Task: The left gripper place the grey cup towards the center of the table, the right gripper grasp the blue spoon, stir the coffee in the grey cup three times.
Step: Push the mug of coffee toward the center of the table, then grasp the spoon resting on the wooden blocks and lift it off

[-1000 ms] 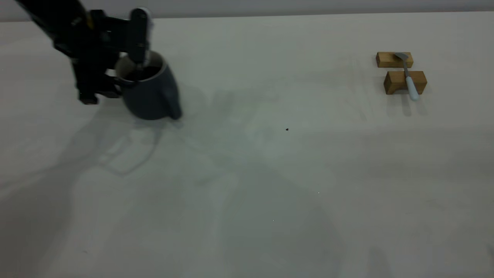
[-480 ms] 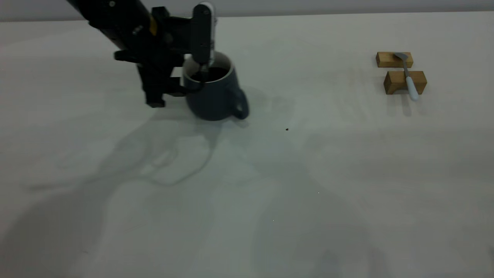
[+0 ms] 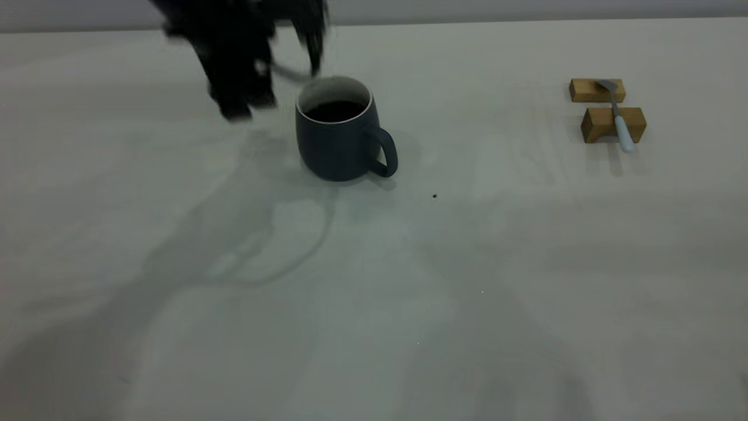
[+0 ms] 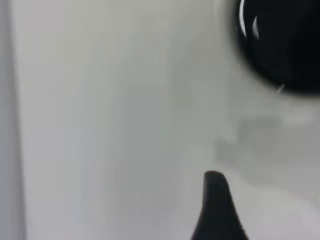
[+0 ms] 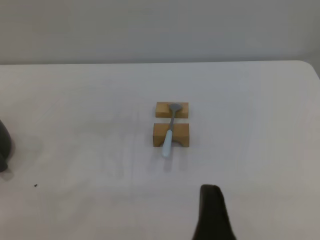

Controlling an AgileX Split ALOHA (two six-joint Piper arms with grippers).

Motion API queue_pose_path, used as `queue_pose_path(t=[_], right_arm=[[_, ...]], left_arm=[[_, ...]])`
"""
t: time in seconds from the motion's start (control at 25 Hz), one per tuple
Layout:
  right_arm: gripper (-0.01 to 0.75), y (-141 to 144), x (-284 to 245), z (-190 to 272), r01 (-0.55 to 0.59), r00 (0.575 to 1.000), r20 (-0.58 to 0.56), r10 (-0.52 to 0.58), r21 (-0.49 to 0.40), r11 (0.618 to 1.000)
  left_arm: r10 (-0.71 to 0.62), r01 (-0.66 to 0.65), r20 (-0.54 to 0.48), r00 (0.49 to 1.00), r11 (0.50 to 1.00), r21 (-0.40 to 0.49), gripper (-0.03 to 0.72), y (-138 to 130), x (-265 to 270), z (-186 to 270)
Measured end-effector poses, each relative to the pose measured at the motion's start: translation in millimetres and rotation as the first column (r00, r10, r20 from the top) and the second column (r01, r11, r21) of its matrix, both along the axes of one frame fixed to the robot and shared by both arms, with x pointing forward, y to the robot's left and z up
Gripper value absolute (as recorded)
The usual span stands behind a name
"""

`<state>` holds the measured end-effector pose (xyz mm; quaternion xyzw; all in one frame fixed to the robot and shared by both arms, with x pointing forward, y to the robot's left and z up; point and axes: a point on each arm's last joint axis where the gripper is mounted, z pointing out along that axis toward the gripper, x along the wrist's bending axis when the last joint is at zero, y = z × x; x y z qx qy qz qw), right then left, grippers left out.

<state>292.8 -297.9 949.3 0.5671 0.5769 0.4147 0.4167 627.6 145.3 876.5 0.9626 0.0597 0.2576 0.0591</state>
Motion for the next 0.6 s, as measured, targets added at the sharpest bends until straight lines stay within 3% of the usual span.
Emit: queue_pose_path(t=[0.2,0.44,0.6], right_arm=[[0.58,0.0,0.0,0.0,0.0,1.0,0.0,0.0,0.0,1.0],[0.58,0.0,0.0,0.0,0.0,1.0,0.0,0.0,0.0,1.0],[0.58,0.0,0.0,0.0,0.0,1.0,0.0,0.0,0.0,1.0]], left_arm=[[0.268,-0.267,0.019,0.963,0.962,-0.063,0.585,16.9,-17.1,83.1],[0.561,-0.559,-0.008,0.827,0.822,-0.111,0.585,43.7,-55.2,156.2],[0.682,-0.684,-0.038,0.73,0.729,-0.034,0.585,64.0,-87.7,188.1]])
